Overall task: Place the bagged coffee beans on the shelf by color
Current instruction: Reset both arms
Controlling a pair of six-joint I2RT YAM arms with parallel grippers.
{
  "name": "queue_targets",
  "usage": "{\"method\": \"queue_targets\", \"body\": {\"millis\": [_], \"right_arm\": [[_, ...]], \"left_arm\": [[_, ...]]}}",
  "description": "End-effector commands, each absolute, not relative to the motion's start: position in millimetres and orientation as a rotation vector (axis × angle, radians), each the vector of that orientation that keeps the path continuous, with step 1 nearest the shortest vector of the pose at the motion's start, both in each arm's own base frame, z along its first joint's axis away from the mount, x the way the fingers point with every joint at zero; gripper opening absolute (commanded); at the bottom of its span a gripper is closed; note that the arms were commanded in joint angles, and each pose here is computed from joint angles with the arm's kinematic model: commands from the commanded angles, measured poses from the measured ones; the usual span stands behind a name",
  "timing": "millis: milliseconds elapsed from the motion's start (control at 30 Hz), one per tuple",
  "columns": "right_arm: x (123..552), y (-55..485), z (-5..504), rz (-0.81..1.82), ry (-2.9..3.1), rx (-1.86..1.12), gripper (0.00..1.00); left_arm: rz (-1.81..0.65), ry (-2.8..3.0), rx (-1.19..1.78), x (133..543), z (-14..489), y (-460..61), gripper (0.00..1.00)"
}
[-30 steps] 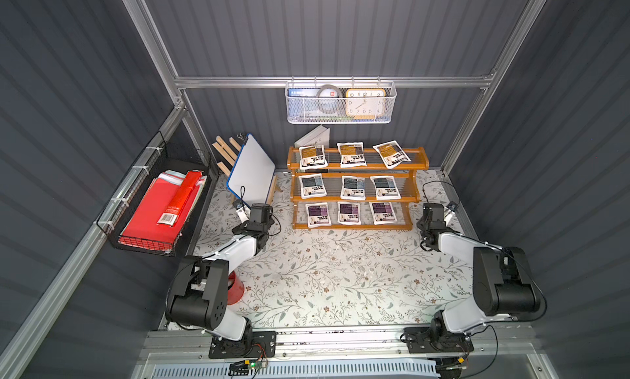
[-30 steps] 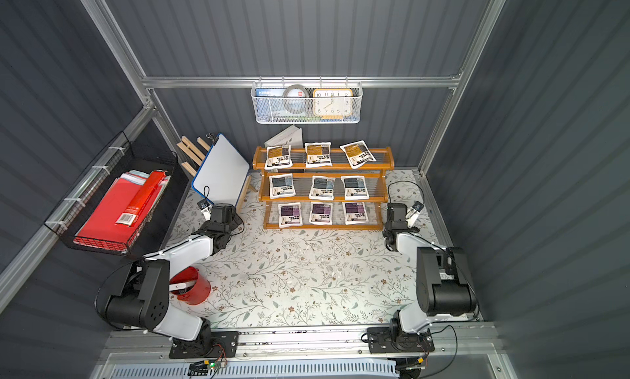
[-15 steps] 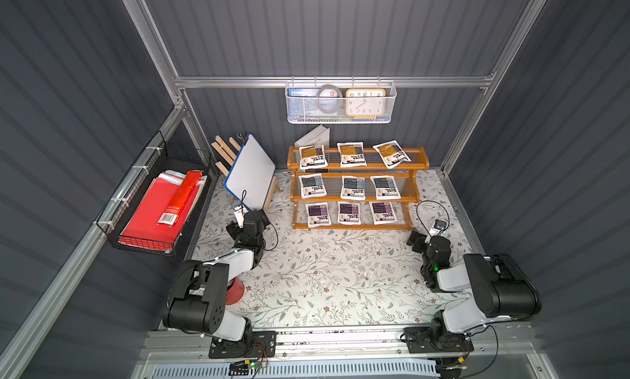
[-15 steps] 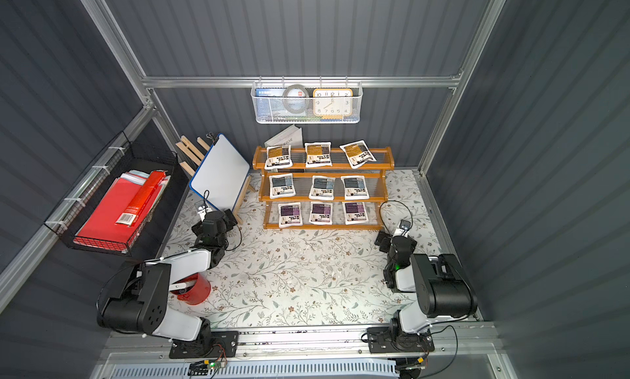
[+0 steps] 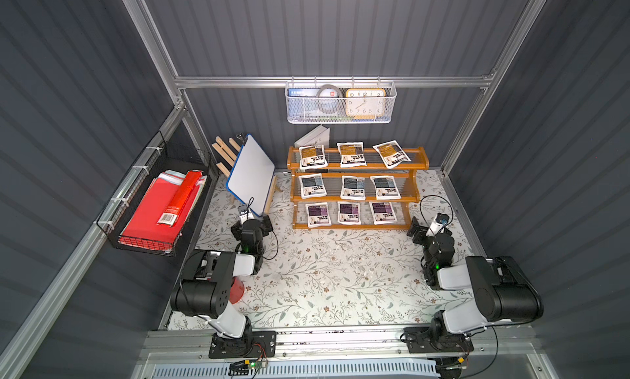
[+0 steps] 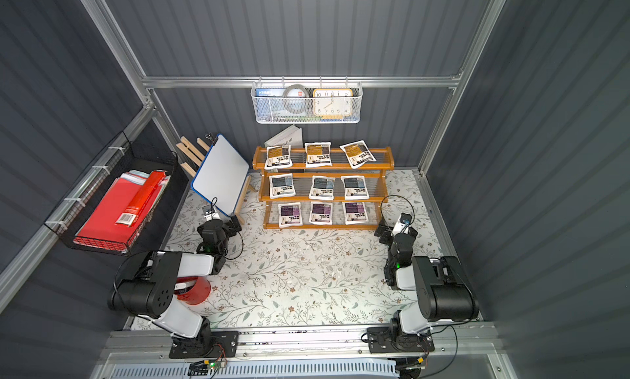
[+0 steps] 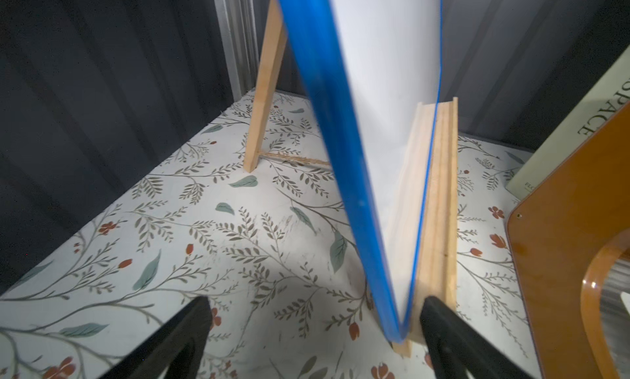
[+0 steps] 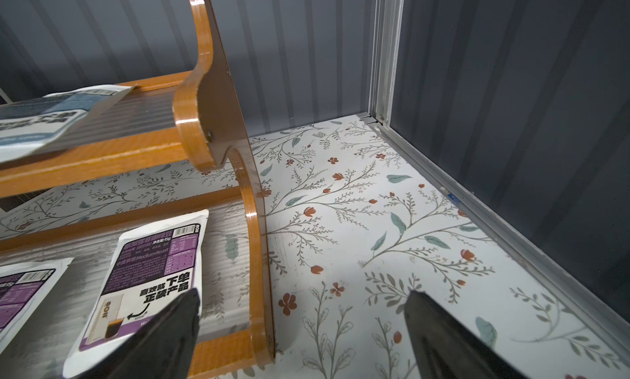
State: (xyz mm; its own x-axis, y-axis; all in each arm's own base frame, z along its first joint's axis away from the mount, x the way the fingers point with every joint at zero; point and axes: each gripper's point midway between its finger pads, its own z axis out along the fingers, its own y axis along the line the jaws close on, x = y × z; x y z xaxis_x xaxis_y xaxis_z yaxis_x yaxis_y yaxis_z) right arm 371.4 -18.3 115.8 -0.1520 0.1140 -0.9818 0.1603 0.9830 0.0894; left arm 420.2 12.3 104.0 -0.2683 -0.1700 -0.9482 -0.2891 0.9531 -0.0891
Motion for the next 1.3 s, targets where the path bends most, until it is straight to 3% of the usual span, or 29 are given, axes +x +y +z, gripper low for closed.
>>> {"method": "queue_targets", "body": {"millis": [0,200,300,600,733,867,1267], "right_arm": [[376,-17,126,-0.033,1.699,0.193,0.99],[376,-17,126,-0.034,1.701,0.194,0.99],[376,-17,125,-0.036,1.703,0.193,0.99],[376,-17,125,-0.034,1.703,0.193,0.99],[376,-17,126,-0.035,1.702,0.194,0.99],[377,-16,125,-0.034,1.706,0.191,0.99],[377,-17,125,-0.037,1.704,0.195,0.99]], "left_arm": [[0.032,1.868,-0.192,435,107,-6,0.99],[0.196,1.842,-0.124,422,114,30,0.99],[0.1,1.813,-0.26,424,116,53,0.99],[0.043,1.721,-0.255,424,124,44,0.99],[0.053,1.582,-0.241,386,135,36,0.99],[0.114,1.663,-0.292,403,121,42,0.99],[0.131,1.644,-0.284,403,126,38,0.99]]}}
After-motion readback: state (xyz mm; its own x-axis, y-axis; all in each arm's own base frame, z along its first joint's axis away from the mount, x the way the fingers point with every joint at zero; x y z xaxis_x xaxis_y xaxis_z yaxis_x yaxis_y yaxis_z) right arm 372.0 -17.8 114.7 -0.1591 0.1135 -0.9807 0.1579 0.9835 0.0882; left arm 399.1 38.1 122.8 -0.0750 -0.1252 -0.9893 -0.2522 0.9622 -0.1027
